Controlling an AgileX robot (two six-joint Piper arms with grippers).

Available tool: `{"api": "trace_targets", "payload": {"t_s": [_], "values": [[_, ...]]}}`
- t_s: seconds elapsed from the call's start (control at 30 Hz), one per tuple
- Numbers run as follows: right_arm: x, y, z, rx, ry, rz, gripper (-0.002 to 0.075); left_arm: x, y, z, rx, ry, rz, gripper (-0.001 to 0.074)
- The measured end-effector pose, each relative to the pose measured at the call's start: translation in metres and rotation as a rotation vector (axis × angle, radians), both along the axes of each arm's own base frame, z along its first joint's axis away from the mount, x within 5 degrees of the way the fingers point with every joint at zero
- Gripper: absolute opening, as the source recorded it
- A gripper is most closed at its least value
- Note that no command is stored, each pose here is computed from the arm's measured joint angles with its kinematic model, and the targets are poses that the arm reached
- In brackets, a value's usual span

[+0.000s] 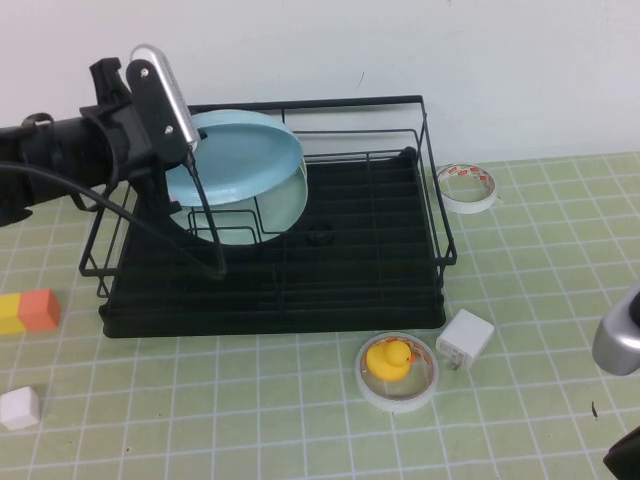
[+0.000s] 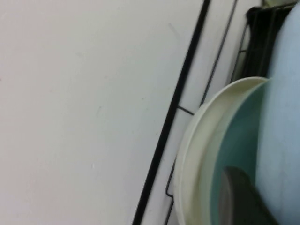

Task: Place plate on rack
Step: Place the plate on the rack

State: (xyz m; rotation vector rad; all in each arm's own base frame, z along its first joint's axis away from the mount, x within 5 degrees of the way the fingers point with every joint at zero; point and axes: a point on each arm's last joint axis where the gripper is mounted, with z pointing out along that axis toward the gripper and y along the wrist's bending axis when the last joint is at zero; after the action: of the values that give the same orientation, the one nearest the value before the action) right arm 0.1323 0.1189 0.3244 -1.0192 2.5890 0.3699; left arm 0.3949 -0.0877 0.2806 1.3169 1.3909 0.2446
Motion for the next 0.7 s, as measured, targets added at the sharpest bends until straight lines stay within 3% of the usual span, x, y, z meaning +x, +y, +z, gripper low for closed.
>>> {"api": "trace_targets", "payload": {"t_s": [0.2, 0.57, 0.7], "values": [[0.000, 0.000, 0.000, 0.000, 0.002, -0.004, -0.0001, 0.006, -0.001, -0.005, -0.003, 0.009, 0.001, 0.0148], [0.000, 0.000, 0.000, 0.001, 0.003, -0.006, -0.0002, 0.019, -0.002, -0.045, 0.038, 0.089, -0.005, 0.0153], [0.000, 0.000, 0.000, 0.000, 0.004, -0.006, -0.0002, 0.021, -0.002, -0.052, -0.021, 0.149, 0.032, 0.0180]]}}
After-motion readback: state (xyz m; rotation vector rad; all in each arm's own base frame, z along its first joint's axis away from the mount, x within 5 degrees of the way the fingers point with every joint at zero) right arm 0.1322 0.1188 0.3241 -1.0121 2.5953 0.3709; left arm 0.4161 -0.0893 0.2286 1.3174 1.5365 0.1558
